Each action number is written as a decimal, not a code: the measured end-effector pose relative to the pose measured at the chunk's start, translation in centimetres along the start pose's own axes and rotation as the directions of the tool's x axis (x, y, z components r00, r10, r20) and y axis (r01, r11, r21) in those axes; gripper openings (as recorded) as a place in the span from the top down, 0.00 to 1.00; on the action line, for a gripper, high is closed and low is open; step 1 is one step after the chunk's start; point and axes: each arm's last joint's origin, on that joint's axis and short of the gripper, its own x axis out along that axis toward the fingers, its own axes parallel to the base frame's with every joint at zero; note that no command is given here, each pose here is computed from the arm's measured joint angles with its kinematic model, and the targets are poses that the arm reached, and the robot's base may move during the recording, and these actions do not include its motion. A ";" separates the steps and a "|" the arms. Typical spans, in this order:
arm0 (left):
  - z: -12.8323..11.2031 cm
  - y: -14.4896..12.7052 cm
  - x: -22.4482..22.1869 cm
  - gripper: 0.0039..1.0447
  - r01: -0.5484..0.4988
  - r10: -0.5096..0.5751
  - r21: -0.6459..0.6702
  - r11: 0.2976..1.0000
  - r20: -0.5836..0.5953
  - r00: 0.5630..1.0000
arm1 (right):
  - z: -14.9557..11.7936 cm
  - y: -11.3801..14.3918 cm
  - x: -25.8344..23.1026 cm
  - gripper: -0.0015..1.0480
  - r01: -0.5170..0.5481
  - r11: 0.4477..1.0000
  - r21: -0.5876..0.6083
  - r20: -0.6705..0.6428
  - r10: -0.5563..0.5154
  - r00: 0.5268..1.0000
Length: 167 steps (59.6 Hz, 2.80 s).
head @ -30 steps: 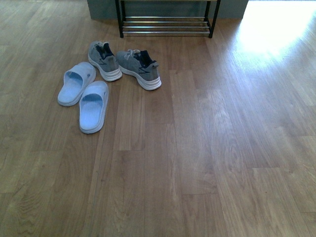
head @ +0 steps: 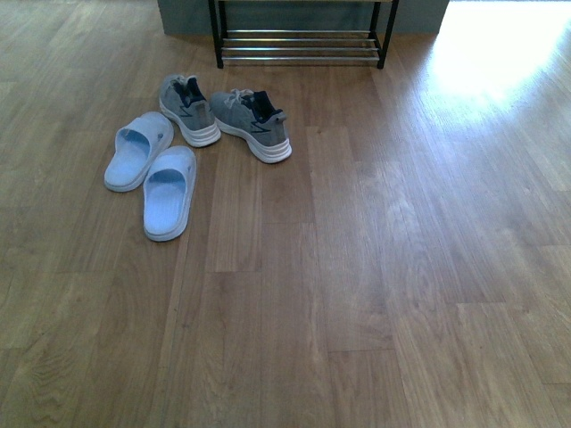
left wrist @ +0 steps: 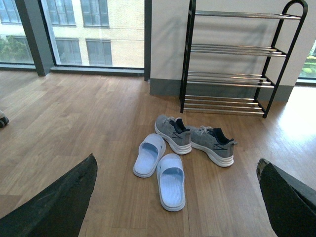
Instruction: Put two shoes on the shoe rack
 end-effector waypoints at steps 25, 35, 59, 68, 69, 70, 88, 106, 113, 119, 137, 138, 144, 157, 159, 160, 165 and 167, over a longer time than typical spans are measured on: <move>0.0 0.0 0.0 0.09 0.000 0.000 0.000 1.000 0.000 1.000 | 0.0 0.0 0.0 0.09 0.000 1.000 0.000 0.000 0.000 1.000; 0.0 0.0 0.0 0.09 0.000 0.000 0.000 1.000 0.000 1.000 | 0.0 0.0 0.0 0.09 0.000 1.000 0.000 0.000 0.000 1.000; 0.0 0.0 0.0 0.09 0.000 0.000 0.000 1.000 0.000 1.000 | 0.0 0.0 0.0 0.09 0.000 1.000 0.000 0.000 0.000 1.000; 0.0 0.0 0.0 0.09 0.000 0.000 0.000 1.000 0.000 1.000 | 0.0 0.0 0.0 0.09 0.000 1.000 0.000 0.000 0.000 1.000; 0.0 0.0 0.0 0.09 0.000 0.000 0.000 1.000 0.000 1.000 | 0.0 0.0 0.0 0.09 0.000 1.000 0.000 0.000 0.000 1.000; 0.0 0.0 0.0 0.09 0.000 0.000 0.000 1.000 0.000 1.000 | 0.0 0.0 0.0 0.09 0.000 1.000 0.000 0.000 0.000 1.000; 0.0 0.0 0.0 0.09 0.001 -0.001 0.000 1.000 0.000 1.000 | 0.0 0.0 0.0 0.09 0.000 1.000 0.000 0.000 0.000 1.000; 0.0 0.0 0.0 0.09 0.000 0.000 0.000 1.000 0.000 1.000 | 0.0 0.0 0.0 0.09 0.000 1.000 0.000 0.000 0.000 1.000; 0.0 0.0 0.0 0.09 0.000 0.000 0.000 1.000 0.000 1.000 | 0.0 0.0 0.0 0.09 0.000 1.000 0.000 0.000 0.000 1.000; 0.0 0.0 0.0 0.09 0.000 0.000 0.000 1.000 0.000 1.000 | 0.0 0.0 0.0 0.09 0.000 1.000 0.000 0.000 0.000 1.000; 0.0 0.0 0.0 0.09 0.000 0.000 0.000 1.000 0.000 1.000 | 0.0 0.0 0.0 0.09 0.000 1.000 0.000 0.000 0.000 1.000; 0.0 0.0 0.0 0.09 0.000 0.000 0.000 1.000 0.000 1.000 | 0.0 0.0 0.0 0.09 0.000 1.000 0.000 0.000 0.000 1.000; 0.0 0.0 0.0 0.09 0.000 0.000 0.000 1.000 0.000 1.000 | 0.0 0.0 0.0 0.09 0.000 1.000 0.000 0.000 0.000 1.000; 0.0 0.0 0.0 0.09 0.000 0.000 0.000 1.000 0.000 1.000 | 0.0 0.0 0.0 0.09 0.000 1.000 0.000 0.000 0.000 1.000; 0.0 0.0 0.0 0.09 0.000 0.000 0.000 1.000 0.000 1.000 | 0.0 0.0 0.0 0.09 0.000 1.000 0.000 0.000 0.000 1.000; 0.0 0.0 0.0 0.09 0.000 0.000 0.000 1.000 0.000 1.000 | 0.0 0.0 0.0 0.09 0.000 1.000 0.000 0.000 0.000 1.000; 0.0 0.0 0.0 0.09 0.000 0.000 0.000 1.000 0.000 1.000 | 0.0 0.0 0.0 0.09 0.000 1.000 0.000 0.000 0.000 1.000; 0.0 0.0 0.0 0.09 0.000 0.000 0.000 1.000 0.000 1.000 | 0.0 0.0 0.0 0.09 0.000 1.000 0.000 0.000 0.000 1.000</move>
